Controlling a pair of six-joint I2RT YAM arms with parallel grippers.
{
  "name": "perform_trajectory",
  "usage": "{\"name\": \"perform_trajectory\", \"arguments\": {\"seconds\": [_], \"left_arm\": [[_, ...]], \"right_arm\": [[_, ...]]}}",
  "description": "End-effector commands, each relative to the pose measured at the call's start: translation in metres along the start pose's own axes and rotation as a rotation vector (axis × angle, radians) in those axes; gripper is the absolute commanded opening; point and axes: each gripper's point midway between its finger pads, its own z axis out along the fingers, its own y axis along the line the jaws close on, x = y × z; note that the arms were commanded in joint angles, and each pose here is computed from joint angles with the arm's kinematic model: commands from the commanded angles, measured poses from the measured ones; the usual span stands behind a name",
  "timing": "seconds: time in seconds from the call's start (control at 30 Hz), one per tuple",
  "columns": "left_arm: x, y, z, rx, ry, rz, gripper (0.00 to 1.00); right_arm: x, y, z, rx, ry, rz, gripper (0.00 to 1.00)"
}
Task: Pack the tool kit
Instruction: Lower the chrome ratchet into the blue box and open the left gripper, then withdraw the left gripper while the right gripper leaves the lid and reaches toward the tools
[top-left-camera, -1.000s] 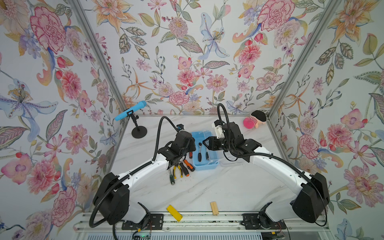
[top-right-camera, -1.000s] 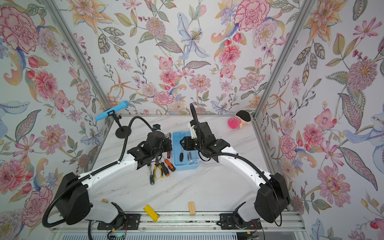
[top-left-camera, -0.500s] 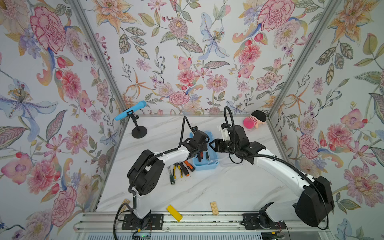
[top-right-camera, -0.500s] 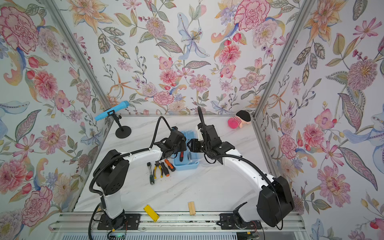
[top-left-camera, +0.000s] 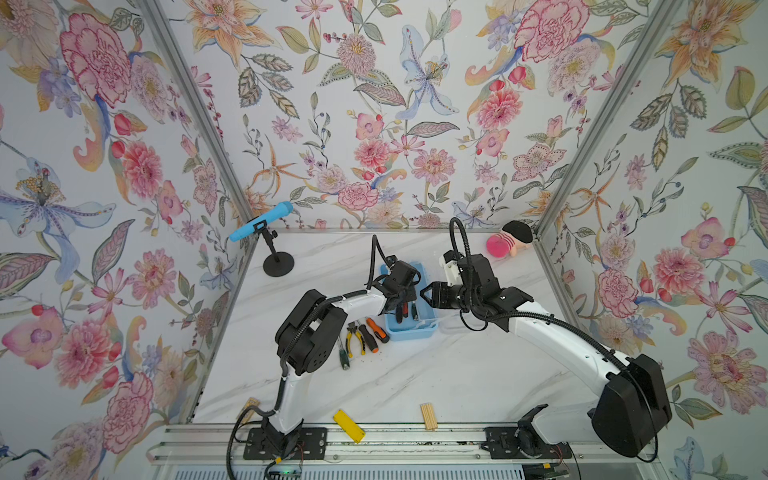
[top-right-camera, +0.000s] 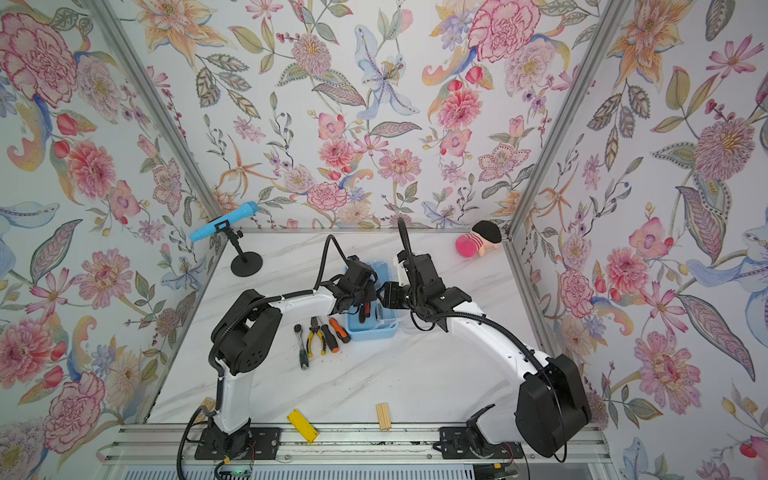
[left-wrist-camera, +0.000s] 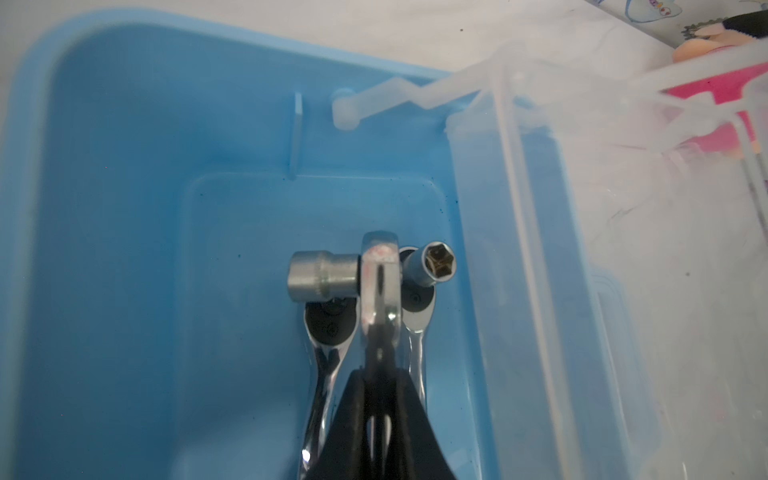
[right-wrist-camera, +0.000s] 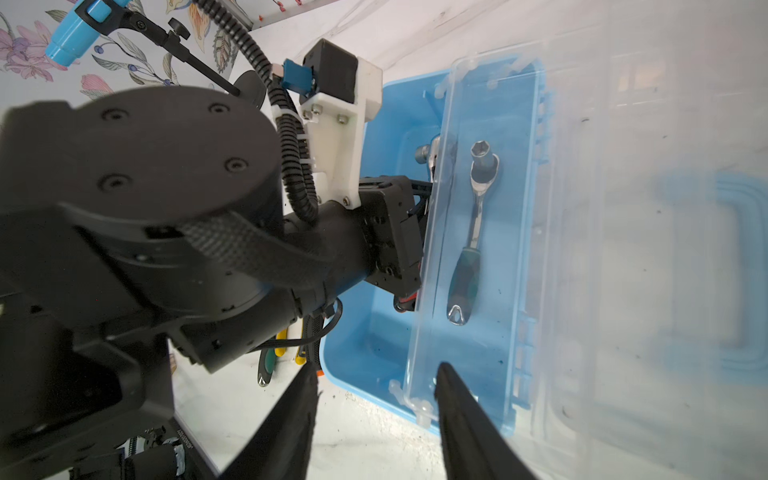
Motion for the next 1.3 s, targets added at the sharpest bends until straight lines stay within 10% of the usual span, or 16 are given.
{"name": "perform_trajectory", "arguments": {"seconds": [0.0, 0.23, 0.4, 0.57, 0.87, 1.27], "left_arm": [[-0.012, -0.006, 0.005, 0.004, -0.015, -0.003, 0.00], [-0.011, -0.009, 0.018, -0.005, 0.009, 0.002, 0.01], [-0.016, -0.010, 0.013, -0.003, 0.001, 0.015, 0.28], [-0.031, -0.013, -0.004, 0.021, -0.031, 0.008, 0.30], [-0.066, -0.004, -0.103, 0.105, -0.203, -0.019, 0.37], [-0.010, 0.124, -0.208, 0.023, -0.349, -0.208, 0.41]], "right_arm": [[-0.006, 0.002, 0.003, -0.017, -0.010, 0.001, 0.48], [-0.009, 0.005, 0.005, -0.023, -0.005, -0.001, 0.48], [-0.011, 0.007, 0.001, -0.021, -0.012, -0.008, 0.48], [-0.014, 0.009, -0.002, -0.020, -0.015, -0.015, 0.47], [-0.020, 0.040, -0.013, 0.035, -0.034, -0.148, 0.50], [0.030, 0.102, 0.031, 0.005, 0.101, -0.294, 0.60]]}}
